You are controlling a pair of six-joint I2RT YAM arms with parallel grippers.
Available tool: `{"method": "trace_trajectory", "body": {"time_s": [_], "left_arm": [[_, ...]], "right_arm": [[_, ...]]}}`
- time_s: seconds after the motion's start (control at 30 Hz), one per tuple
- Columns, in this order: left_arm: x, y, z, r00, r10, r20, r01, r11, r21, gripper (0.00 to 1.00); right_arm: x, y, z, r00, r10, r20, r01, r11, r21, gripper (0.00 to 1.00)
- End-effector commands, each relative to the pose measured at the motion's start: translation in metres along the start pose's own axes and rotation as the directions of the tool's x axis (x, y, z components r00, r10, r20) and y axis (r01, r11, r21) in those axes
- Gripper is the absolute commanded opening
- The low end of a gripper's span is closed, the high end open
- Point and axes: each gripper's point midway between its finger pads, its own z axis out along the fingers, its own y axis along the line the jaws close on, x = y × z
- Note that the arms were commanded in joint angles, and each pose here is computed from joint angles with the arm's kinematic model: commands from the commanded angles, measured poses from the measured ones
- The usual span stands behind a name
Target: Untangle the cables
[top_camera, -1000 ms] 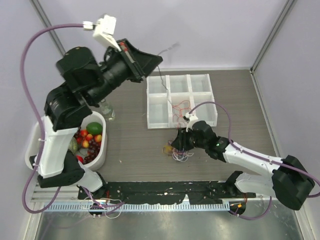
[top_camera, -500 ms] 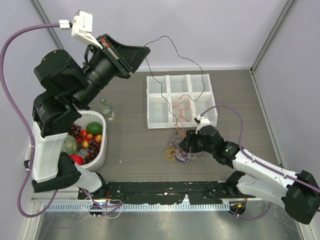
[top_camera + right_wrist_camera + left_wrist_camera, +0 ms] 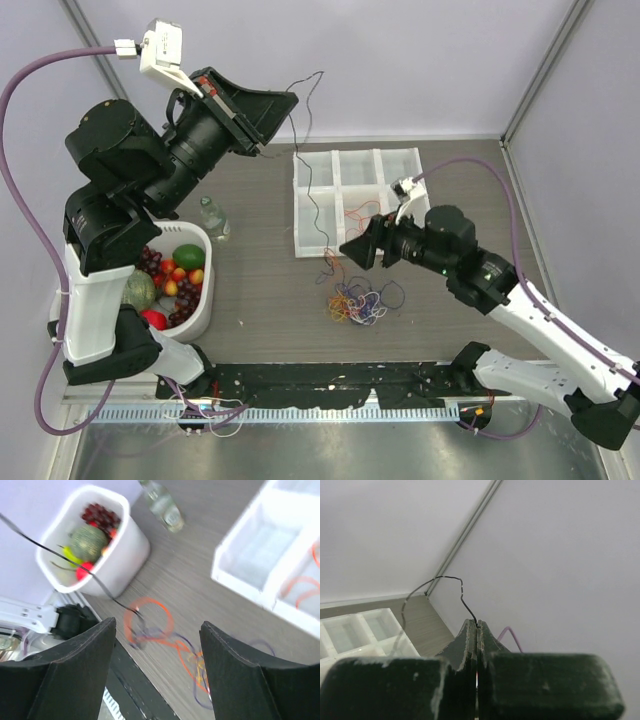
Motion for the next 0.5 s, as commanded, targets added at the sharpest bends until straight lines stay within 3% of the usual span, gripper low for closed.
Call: {"method": "trace_trajectory", "body": {"time_s": [0.0, 0.13, 0.3, 0.37, 0.43, 0.47], "left_arm": [[-0.017, -0.009, -0.007, 0.999, -0.002, 0.047, 0.000, 0.999, 0.038, 0.00], [-0.018, -0.010, -0.008, 0.999, -0.005, 0.050, 0.003, 0.999, 0.044, 0.00], [-0.020, -0.015, -0.008, 0.999, -0.007, 0.051, 0.004, 0.998, 0.063, 0.00], [-0.022, -0.017, -0.008, 0.999, -0.009, 0.054, 0.005, 0.997, 0.073, 0.00], [-0.026, -0.020, -0.009, 0.998, -0.013, 0.065, 0.008, 0.996, 0.084, 0.00], [-0.029, -0.021, -0.011, 0.997, -0.015, 0.075, 0.008, 0.996, 0.090, 0.00]], "right_arm": [[-0.062, 0.048, -0.009, 0.988, -0.108, 0.112, 0.123, 0.982, -0.141, 0.73], [-0.091, 0.069, 0.001, 0.972, -0.181, 0.149, 0.208, 0.959, -0.195, 0.70], [-0.116, 0.059, 0.027, 0.958, -0.218, 0.189, 0.241, 0.964, -0.110, 0.65], [-0.108, 0.055, 0.041, 0.966, -0.204, 0.162, 0.223, 0.968, -0.113, 0.56], [-0.074, 0.040, 0.059, 0.983, -0.146, 0.112, 0.159, 0.980, -0.119, 0.46], [-0.035, 0.021, 0.072, 0.992, -0.119, 0.045, 0.124, 0.987, -0.107, 0.44]]}}
